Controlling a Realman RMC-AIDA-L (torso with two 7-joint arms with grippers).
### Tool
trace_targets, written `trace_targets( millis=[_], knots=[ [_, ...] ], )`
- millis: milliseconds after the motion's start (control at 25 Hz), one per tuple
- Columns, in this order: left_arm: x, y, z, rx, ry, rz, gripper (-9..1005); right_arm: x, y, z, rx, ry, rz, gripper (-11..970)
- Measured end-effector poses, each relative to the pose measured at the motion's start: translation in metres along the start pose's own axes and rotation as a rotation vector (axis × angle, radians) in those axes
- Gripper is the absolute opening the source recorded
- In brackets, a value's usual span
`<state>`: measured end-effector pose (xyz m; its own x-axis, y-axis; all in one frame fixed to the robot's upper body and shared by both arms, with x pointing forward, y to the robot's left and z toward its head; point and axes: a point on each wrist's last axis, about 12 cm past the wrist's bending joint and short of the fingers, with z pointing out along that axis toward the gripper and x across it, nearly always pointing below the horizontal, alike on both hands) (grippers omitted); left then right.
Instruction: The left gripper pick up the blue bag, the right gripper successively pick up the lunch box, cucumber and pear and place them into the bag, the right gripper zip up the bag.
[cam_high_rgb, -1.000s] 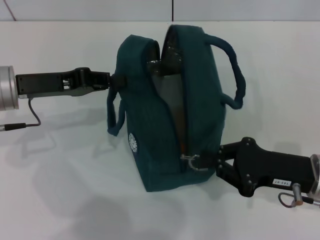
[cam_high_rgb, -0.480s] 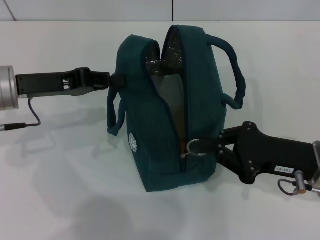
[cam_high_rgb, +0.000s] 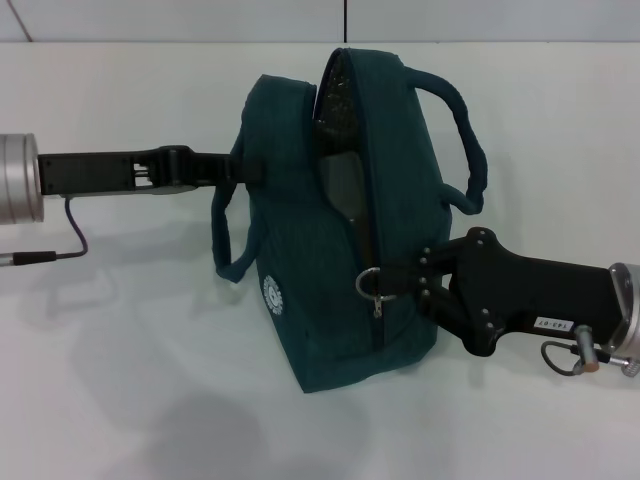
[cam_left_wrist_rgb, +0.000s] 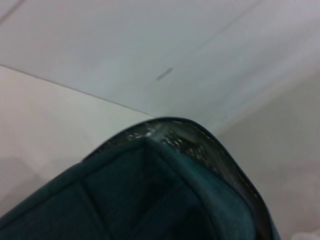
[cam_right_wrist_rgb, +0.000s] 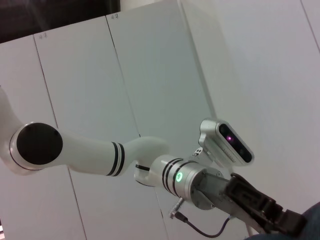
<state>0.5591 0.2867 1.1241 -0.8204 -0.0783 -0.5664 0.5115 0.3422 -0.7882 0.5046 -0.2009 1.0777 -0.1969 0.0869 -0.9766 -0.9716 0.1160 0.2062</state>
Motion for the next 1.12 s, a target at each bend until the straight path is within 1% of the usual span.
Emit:
trace_targets(
  millis=[240,280,400,440,520,680,800,880,920,960,1000,1080,1120],
  knots=[
    [-0.003,-0.003,0.0,0.016,-0.003,0.059,77,0.001,0.0,0.0,0.004,0.002,0.002,16],
    [-0.005,-0.004,-0.002,0.025,-0.029,0.089,77,0.001,0.0,0.0,0.004,0.002,0.002,16],
    [-0.007,-0.005,-0.005,0.032,-0.058,0.116,171,0.001,0.0,0.0,0.005,0.002,0.002,16],
    [-0.007,-0.005,-0.011,0.037,-0.095,0.142,202,0.001,0.0,0.0,0.005,0.002,0.001,16],
    [-0.008,-0.005,-0.015,0.038,-0.121,0.161,265,0.0,0.0,0.0,0.004,0.001,0.0,16],
    [-0.005,-0.006,-0.024,0.045,-0.146,0.198,286,-0.002,-0.001,0.0,0.001,-0.006,-0.005,16],
    [0.005,-0.01,-0.032,0.086,-0.144,0.231,300,-0.005,-0.003,0.003,-0.008,-0.007,-0.014,16],
    [0.016,-0.012,-0.038,0.117,-0.15,0.256,308,-0.007,-0.004,0.005,-0.016,-0.007,-0.022,16],
    [0.016,-0.012,-0.038,0.117,-0.15,0.256,312,-0.008,-0.005,0.006,-0.019,-0.007,-0.025,16],
    [0.033,-0.013,-0.047,0.134,-0.173,0.289,317,-0.01,-0.006,0.007,-0.022,-0.008,-0.029,16],
    [0.039,-0.013,-0.049,0.134,-0.182,0.302,321,-0.011,-0.007,0.008,-0.023,-0.01,-0.034,16],
    [0.059,-0.011,-0.056,0.125,-0.211,0.335,329,-0.017,-0.01,0.009,-0.024,-0.021,-0.052,16],
    [0.062,-0.011,-0.057,0.124,-0.215,0.342,334,-0.019,-0.011,0.01,-0.025,-0.025,-0.06,16]
  ],
)
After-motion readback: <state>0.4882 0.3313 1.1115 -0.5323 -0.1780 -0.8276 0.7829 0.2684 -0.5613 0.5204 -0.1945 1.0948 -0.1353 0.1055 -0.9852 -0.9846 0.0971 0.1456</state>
